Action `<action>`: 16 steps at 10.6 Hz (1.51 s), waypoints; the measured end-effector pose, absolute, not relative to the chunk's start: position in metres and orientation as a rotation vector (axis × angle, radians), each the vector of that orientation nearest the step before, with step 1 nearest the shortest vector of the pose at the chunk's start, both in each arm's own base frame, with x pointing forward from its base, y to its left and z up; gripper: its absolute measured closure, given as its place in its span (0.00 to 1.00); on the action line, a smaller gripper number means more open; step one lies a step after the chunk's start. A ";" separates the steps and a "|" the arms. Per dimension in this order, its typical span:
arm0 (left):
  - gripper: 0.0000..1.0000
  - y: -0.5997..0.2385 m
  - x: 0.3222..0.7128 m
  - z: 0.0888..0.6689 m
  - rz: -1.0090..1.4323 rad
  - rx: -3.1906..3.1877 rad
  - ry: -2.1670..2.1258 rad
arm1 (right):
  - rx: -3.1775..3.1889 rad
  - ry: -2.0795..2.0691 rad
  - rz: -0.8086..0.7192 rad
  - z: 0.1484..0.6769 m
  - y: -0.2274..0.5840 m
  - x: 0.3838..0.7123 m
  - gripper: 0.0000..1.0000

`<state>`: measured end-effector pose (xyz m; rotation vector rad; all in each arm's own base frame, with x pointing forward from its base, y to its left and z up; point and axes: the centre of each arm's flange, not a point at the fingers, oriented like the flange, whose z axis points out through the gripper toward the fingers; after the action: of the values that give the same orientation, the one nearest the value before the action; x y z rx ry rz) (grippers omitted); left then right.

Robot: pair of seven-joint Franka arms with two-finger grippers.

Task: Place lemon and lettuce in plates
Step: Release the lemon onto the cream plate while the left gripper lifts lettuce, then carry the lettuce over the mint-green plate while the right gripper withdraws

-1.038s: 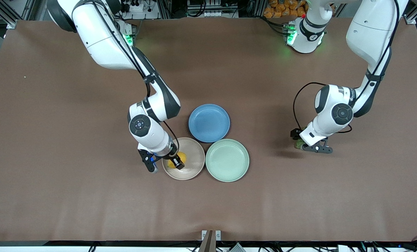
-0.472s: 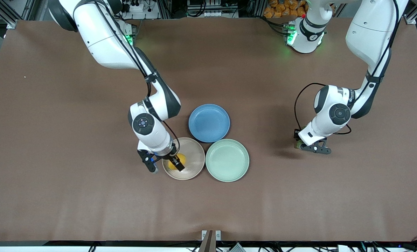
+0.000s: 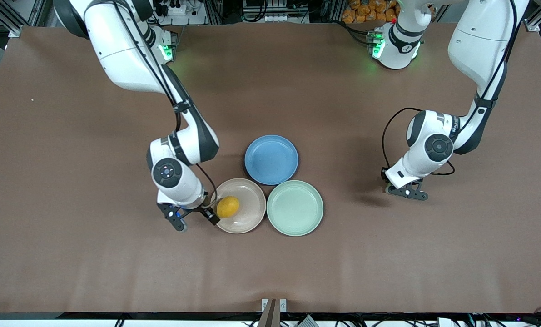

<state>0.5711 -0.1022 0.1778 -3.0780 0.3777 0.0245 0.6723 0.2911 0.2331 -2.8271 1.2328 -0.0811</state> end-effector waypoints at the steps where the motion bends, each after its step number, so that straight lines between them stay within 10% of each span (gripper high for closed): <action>1: 0.74 -0.101 0.572 0.178 0.021 -3.074 0.380 | -2.843 1.219 -0.073 0.238 0.281 0.676 0.00; 3: 0.96 -0.095 0.574 0.179 0.017 -3.068 0.377 | -2.868 1.198 -0.051 0.246 0.266 0.680 0.00; 16: 0.96 -0.141 0.628 0.258 0.055 -3.042 0.288 | -3.101 0.727 0.180 0.265 0.079 0.667 0.00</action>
<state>0.6279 -0.1412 0.2582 -3.0419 0.2880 0.0550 0.6665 0.0788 0.2654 -3.1010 0.7271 0.1797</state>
